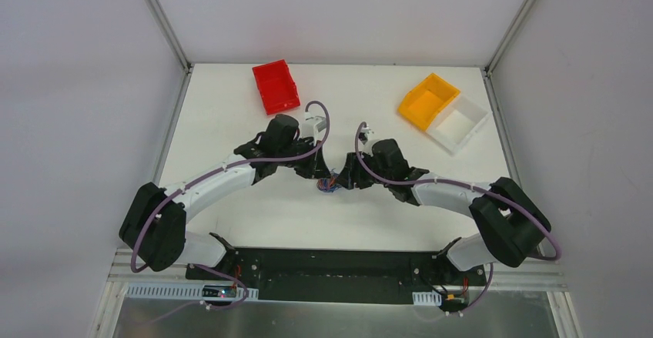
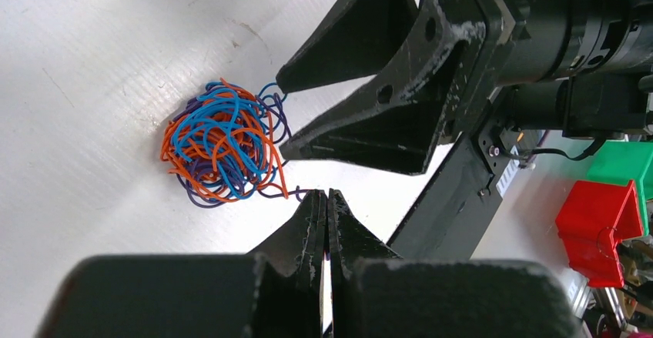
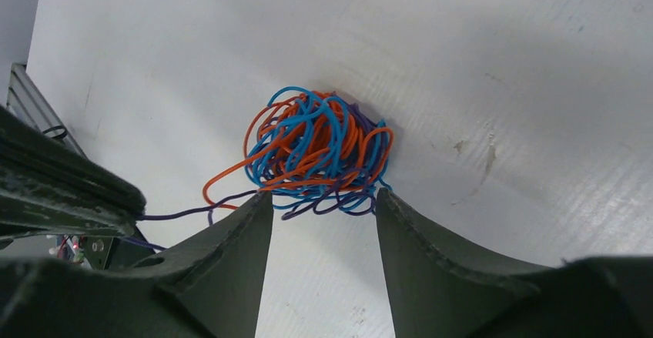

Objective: Untangle the cables

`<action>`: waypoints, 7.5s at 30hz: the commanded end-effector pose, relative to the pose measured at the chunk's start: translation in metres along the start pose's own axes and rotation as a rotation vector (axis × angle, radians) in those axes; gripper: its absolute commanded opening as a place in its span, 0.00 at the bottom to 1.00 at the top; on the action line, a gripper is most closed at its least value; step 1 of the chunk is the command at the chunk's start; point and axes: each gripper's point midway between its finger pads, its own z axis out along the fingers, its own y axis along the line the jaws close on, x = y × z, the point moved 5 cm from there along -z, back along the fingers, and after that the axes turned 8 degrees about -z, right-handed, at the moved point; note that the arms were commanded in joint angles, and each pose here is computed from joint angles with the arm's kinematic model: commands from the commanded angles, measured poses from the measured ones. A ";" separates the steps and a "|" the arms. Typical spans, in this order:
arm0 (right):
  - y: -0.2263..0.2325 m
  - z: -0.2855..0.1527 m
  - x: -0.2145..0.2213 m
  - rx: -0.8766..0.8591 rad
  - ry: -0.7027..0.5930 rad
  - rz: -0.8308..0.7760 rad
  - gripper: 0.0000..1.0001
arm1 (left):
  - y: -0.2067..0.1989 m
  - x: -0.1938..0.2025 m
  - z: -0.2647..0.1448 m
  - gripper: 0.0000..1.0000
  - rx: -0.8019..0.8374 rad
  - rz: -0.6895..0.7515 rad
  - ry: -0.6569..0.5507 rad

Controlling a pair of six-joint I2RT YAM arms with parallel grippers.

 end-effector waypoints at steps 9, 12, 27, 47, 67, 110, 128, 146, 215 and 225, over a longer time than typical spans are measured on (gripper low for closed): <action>-0.023 -0.005 -0.003 0.121 -0.117 0.152 0.50 | -0.001 0.005 -0.005 0.00 -0.001 0.024 -0.006; -0.025 -0.005 0.000 0.096 -0.118 0.212 0.47 | 0.000 0.007 -0.005 0.00 -0.004 0.024 -0.003; -0.016 -0.007 -0.009 -0.024 -0.170 0.364 0.44 | 0.004 0.012 -0.007 0.00 -0.018 0.018 -0.003; -0.026 0.003 0.017 -0.028 -0.096 0.575 0.25 | 0.004 0.014 -0.009 0.00 -0.022 0.012 -0.006; -0.062 -0.030 -0.006 0.217 -0.148 0.569 0.00 | 0.047 0.007 -0.031 0.00 -0.376 -0.060 -0.168; -0.114 -0.146 -0.030 0.559 -0.381 0.572 0.00 | 0.132 0.018 -0.187 0.00 -1.070 -0.543 -0.778; -0.028 -0.140 -0.119 0.176 -0.274 0.390 0.00 | 0.038 -0.028 -0.071 0.87 -0.329 -0.013 -0.420; 0.018 -0.174 -0.176 0.039 -0.336 0.344 0.00 | -0.027 -0.061 -0.023 0.76 0.115 0.381 -0.482; -0.122 -0.227 -0.055 0.952 -0.506 0.715 0.00 | 0.119 -0.036 -0.093 0.00 -0.529 -0.321 -0.560; -0.097 -0.178 -0.062 0.560 -0.315 0.642 0.66 | 0.063 -0.053 -0.080 0.00 -0.179 -0.159 -0.469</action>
